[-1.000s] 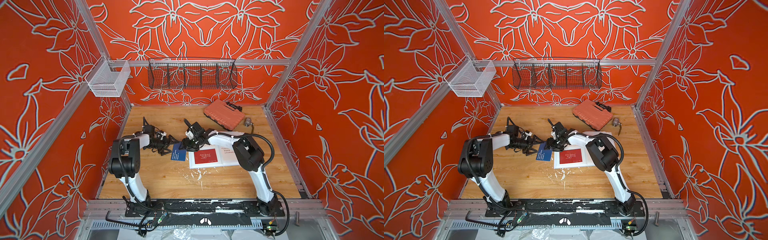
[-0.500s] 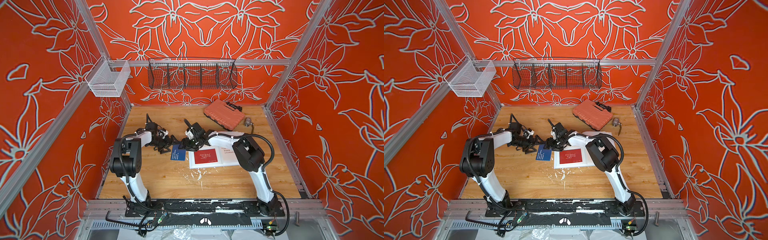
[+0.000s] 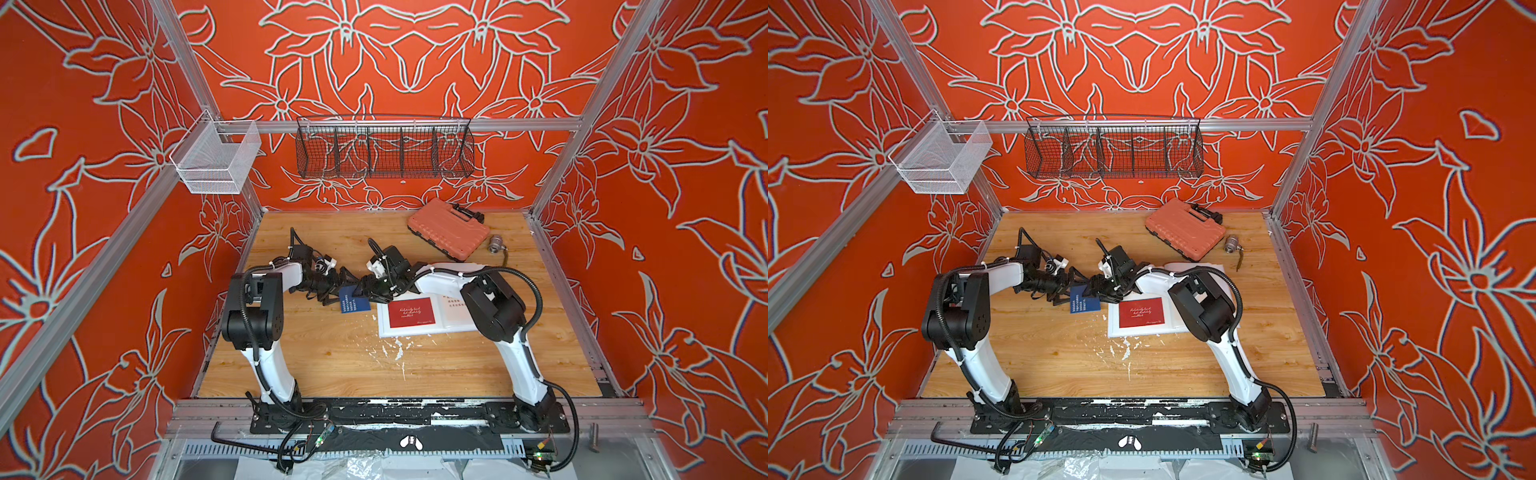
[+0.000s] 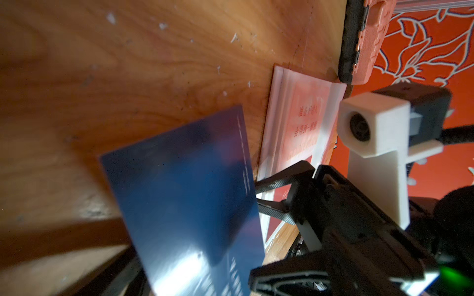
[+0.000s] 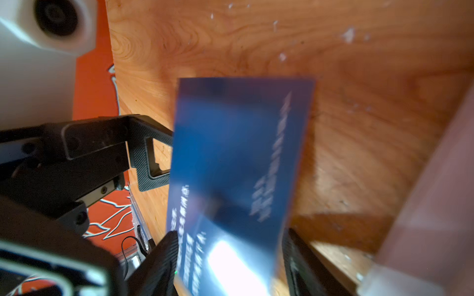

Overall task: Place the photos into the photo albums
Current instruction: Pick up the photo at the center of the board.

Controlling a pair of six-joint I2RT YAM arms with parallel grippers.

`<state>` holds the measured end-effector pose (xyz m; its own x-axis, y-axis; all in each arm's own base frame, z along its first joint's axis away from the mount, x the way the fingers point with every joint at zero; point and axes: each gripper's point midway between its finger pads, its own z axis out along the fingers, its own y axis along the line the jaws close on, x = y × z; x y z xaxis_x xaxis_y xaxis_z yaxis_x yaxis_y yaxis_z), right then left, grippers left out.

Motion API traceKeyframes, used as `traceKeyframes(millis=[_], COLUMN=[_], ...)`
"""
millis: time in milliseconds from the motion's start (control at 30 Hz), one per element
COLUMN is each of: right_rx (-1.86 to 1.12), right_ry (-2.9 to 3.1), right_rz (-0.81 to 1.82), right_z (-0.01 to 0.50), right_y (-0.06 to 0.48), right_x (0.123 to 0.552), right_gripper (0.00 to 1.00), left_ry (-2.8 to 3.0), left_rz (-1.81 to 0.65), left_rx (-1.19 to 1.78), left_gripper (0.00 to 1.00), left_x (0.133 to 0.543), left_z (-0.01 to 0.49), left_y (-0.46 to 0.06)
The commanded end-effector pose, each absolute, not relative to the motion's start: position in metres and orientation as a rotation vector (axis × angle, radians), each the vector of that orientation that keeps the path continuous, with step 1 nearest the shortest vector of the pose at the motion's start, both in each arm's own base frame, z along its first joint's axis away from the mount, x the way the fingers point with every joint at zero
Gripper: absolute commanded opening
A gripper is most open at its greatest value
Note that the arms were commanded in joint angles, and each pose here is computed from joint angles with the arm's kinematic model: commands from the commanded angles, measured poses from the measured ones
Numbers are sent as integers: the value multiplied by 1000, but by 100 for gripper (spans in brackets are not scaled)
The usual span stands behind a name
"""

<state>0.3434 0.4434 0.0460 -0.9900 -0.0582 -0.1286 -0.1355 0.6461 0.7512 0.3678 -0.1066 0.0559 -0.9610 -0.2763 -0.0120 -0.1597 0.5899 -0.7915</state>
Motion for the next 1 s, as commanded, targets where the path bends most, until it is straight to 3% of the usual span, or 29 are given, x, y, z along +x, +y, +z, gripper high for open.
traceKeyframes(millis=[0, 567, 967], right_rx=[-18, 0, -46], right_ry=[2977, 2983, 2824], right_rz=[1053, 1057, 1286], right_z=[-33, -35, -7], right_y=[417, 415, 432], right_x=[321, 319, 323], right_gripper=[67, 64, 44], left_ry=[2802, 2692, 2699], left_rz=[-1361, -1388, -1339], left_rx=[-495, -576, -581], left_gripper=[97, 100, 98], left_x=[336, 345, 352], left_z=[30, 48, 43], left_y=[-112, -96, -91])
